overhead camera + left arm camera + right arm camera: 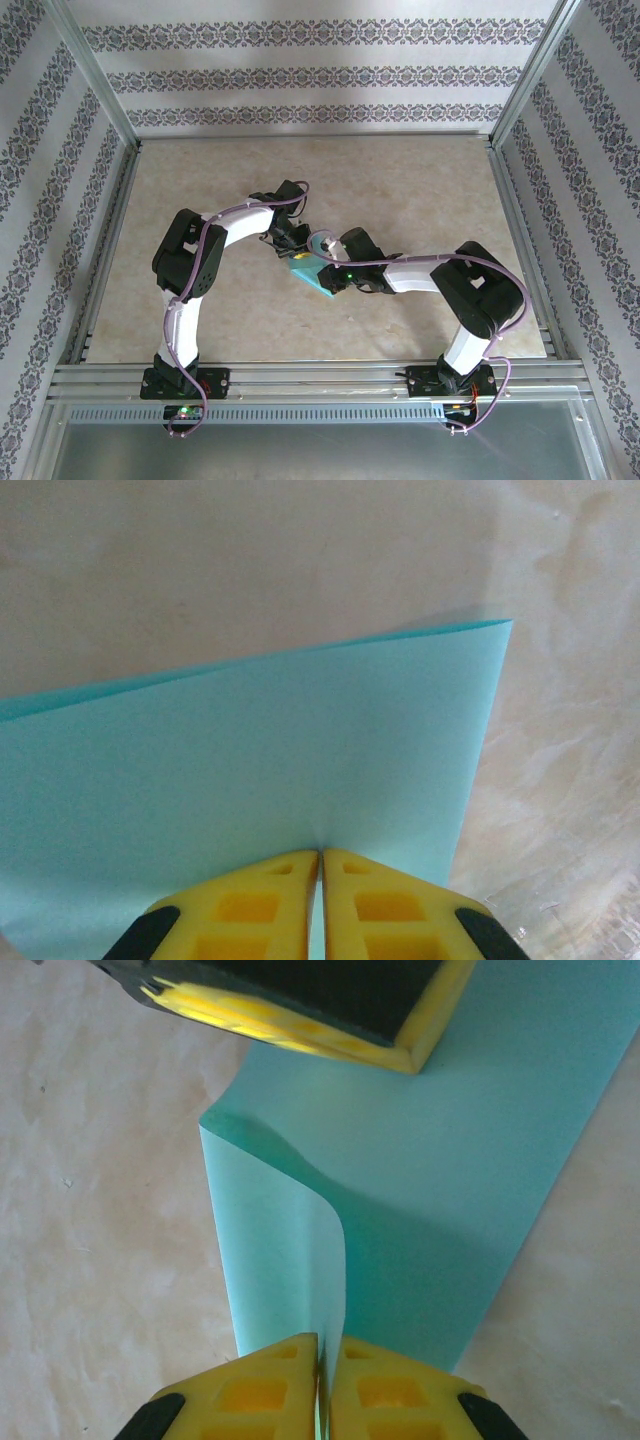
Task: Fold a paper plane with a square sheet of paper (pick it up from the middle)
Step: Third fold the triangle at the center of the table.
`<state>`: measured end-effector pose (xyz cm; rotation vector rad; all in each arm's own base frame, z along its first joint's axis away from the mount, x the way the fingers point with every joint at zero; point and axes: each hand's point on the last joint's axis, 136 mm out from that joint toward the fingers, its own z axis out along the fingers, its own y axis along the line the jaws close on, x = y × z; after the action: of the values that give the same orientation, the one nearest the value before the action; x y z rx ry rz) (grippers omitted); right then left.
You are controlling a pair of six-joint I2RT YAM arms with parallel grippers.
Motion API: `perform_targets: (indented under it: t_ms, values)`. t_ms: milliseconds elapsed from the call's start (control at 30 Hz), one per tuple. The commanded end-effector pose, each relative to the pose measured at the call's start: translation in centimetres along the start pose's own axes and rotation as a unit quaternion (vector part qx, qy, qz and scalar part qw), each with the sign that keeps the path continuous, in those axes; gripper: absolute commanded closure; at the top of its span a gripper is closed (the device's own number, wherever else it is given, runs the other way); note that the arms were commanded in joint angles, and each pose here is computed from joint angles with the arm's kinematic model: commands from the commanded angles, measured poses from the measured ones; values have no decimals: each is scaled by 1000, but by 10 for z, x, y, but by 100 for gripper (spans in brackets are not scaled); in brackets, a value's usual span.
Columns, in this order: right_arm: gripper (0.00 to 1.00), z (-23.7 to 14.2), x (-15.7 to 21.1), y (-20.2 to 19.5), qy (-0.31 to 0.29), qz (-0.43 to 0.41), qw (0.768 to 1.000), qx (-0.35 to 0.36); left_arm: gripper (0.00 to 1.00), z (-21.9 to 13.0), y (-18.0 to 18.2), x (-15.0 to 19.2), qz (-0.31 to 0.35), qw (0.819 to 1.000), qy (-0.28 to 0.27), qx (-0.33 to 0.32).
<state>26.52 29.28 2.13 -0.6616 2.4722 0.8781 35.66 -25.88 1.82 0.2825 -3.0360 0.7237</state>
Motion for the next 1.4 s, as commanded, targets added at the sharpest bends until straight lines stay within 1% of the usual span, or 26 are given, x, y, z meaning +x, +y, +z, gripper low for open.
perform_targets:
  t_ms: [0, 433, 933, 1367]
  values:
    - [89, 2, -2, -4, 5, 15, 1000, 10, 88, 21, 24, 20, -4, 998, 38, -50]
    - [89, 5, 2, -9, 21, 39, 999, 21, 88, 23, 24, 20, -6, 998, 39, -52]
    - [90, 8, 7, -15, 36, 44, 998, 34, 88, 23, 24, 21, -5, 998, 40, -52]
    - [90, 10, 7, -14, 48, 41, 998, 24, 89, 24, 23, 20, -2, 998, 42, -48]
